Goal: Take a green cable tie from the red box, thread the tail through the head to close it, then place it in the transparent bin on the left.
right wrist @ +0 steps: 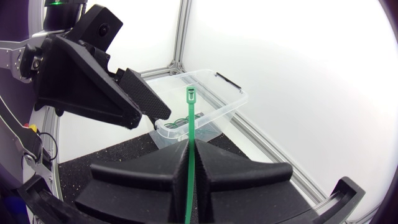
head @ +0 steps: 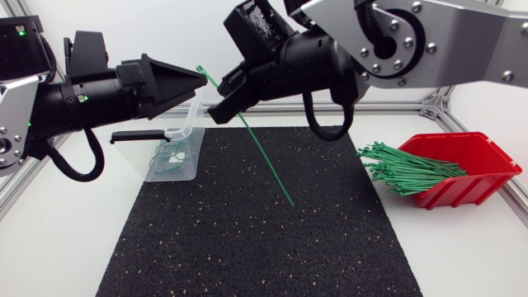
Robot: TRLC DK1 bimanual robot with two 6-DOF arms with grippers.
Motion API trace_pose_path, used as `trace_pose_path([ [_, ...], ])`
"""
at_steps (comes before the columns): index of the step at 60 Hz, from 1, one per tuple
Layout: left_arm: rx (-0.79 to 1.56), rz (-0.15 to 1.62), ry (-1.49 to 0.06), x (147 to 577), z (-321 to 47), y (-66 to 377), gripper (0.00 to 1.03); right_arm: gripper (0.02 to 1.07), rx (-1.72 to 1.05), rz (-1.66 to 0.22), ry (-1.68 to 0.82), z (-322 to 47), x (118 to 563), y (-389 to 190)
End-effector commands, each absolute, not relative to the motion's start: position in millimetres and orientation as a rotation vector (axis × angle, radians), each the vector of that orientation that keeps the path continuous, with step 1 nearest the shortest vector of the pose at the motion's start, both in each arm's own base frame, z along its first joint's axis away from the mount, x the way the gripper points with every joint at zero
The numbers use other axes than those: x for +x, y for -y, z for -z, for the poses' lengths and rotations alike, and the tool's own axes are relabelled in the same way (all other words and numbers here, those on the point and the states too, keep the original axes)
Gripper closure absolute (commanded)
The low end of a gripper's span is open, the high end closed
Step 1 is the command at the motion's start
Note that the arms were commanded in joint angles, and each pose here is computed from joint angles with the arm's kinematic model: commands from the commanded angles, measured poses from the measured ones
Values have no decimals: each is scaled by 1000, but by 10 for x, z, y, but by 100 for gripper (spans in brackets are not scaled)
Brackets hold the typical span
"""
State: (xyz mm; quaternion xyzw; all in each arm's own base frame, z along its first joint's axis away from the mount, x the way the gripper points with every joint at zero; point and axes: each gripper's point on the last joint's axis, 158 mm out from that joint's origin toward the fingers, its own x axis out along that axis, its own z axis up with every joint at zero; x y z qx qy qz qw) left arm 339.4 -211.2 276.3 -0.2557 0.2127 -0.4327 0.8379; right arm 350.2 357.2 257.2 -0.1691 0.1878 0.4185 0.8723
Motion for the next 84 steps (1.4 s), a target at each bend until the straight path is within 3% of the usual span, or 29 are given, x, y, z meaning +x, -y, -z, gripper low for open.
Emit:
trace_pose_path([
  [1,-580,891,-475,3441,-2678,2105,22,101,-303,-871,-387,-2650,3544,-3634],
  [31,-658,824,-470,3633,-2687,2015,44,101,-251,-884,-442,-2486,3578,-3850],
  [53,-682,799,-483,3663,-2640,1951,47,101,-232,-899,-429,-2561,3520,-3971],
  [71,-679,819,-449,3557,-2818,1965,47,101,-223,-896,-423,-2600,3425,-3937],
  [84,-678,829,-450,3538,-2838,2032,57,101,-213,-893,-418,-2611,3426,-3934],
])
